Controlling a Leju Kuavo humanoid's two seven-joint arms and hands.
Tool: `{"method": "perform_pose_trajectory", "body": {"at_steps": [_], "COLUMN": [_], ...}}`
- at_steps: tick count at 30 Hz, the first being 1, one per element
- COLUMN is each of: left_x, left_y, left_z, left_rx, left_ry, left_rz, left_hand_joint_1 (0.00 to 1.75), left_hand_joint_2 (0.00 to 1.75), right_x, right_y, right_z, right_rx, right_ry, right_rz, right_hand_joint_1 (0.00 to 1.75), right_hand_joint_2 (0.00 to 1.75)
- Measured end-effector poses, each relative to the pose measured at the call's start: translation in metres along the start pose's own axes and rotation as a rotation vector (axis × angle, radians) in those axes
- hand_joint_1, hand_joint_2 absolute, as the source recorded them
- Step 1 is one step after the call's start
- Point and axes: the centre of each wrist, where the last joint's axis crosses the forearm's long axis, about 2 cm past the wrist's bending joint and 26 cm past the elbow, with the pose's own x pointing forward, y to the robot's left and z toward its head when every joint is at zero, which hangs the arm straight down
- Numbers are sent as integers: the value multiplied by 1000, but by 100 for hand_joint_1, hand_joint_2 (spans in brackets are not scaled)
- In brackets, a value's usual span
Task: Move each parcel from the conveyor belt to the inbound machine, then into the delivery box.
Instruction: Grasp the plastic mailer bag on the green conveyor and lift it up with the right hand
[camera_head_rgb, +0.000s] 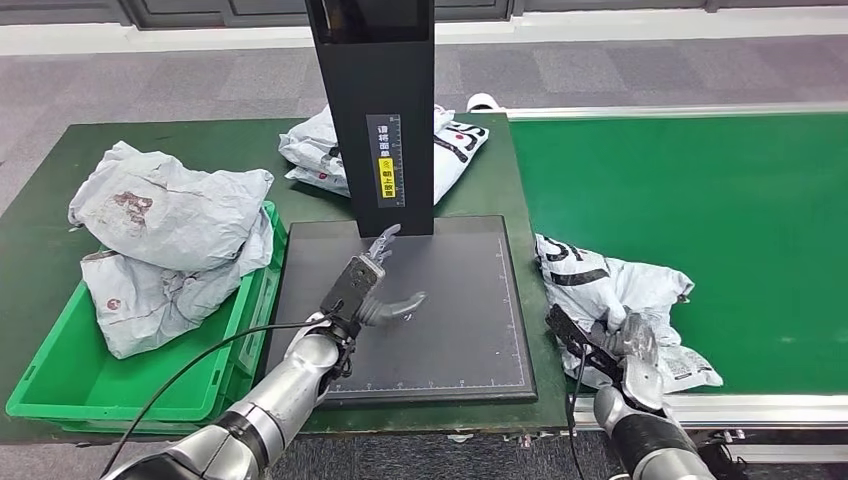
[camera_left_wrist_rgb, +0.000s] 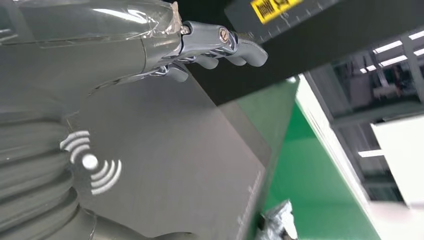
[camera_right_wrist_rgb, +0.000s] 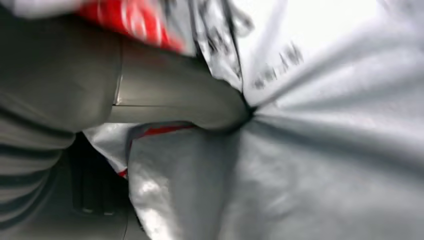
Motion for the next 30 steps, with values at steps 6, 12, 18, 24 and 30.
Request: {"method": "perform_pose_trajectory", "body": {"at_steps": [6,12,18,24,30], "left_x": [-2,2,9,14,18], "left_y": [3,14,25,24,22], "left_z": [4,2,-3,-2,-4], "left_rx": [87,248,390,460,453], "left_ry": [-35,-116,-161,-175,-188], "left_rz": [-160,-259,-266,-215,-172], "left_hand_joint_1": [0,0,0,0,0], "left_hand_joint_2": [175,175,175,175,175], "right_x": [26,63,94,126,164], "right_y": [-14,-49,-81,-89,-64], "right_z": [5,18,26,33,35], "right_rx": [-217,-500,-677,-673,-363], "right_ry": [-207,-473,-652,-745,-752], "right_rz": [-222,-508,-703,-791,-683], "right_hand_joint_1": [175,175,175,175,175], "right_hand_joint_2": [175,175,175,175,175]}}
